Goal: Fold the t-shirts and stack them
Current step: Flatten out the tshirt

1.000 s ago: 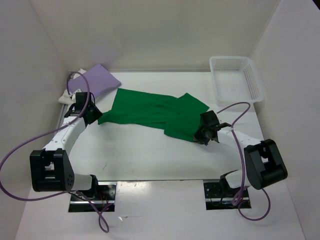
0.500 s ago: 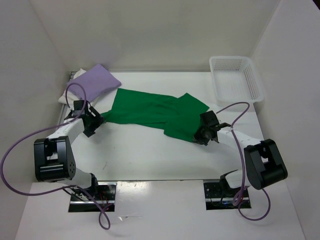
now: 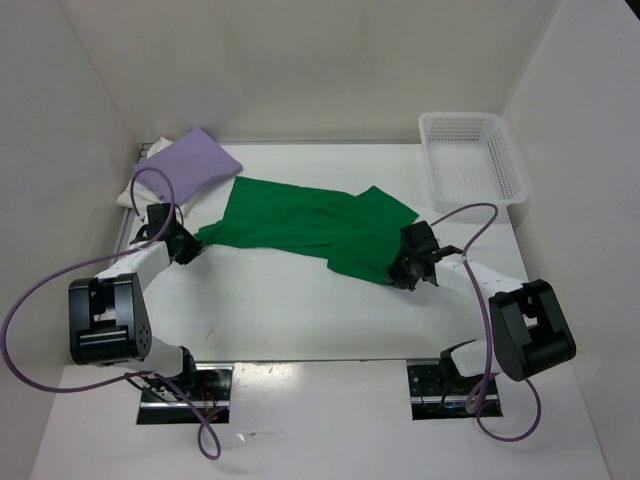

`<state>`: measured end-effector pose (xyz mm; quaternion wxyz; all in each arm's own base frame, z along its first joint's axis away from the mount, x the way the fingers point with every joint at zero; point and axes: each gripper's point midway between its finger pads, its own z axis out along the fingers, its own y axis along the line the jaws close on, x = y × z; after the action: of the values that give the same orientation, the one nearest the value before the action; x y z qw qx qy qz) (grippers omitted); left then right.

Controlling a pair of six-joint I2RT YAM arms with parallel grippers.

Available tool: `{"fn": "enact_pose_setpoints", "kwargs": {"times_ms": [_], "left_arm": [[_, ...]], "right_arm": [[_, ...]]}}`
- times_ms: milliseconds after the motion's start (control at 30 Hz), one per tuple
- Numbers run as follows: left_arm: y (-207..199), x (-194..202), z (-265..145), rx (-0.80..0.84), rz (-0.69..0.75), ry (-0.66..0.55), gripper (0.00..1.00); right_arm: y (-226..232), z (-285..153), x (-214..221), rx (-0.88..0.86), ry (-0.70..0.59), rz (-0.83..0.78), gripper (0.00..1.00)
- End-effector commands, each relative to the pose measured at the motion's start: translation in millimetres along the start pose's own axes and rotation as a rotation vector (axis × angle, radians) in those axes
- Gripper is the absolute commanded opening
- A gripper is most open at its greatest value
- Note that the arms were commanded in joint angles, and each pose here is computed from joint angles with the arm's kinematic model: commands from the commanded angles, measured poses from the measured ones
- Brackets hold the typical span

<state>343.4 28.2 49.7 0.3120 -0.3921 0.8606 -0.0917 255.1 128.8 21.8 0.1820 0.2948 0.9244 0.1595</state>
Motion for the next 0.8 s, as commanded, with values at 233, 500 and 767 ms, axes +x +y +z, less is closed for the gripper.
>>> {"fn": "enact_pose_setpoints", "kwargs": {"times_ms": [233,500,767], "left_arm": [[5,-20,4,-0.028,0.001,-0.102,0.37],[3,-28,24,-0.056,-0.009,-0.101,0.44],[-8,-35,37,-0.021,-0.008,-0.1,0.44]], "right_arm": [[18,-8,-6,-0.085,-0.038,-0.048,0.07],[25,-9,-8,-0.118,-0.041,-0.069,0.07],[25,-5,-6,-0.117,-0.028,-0.069,0.07]]}}
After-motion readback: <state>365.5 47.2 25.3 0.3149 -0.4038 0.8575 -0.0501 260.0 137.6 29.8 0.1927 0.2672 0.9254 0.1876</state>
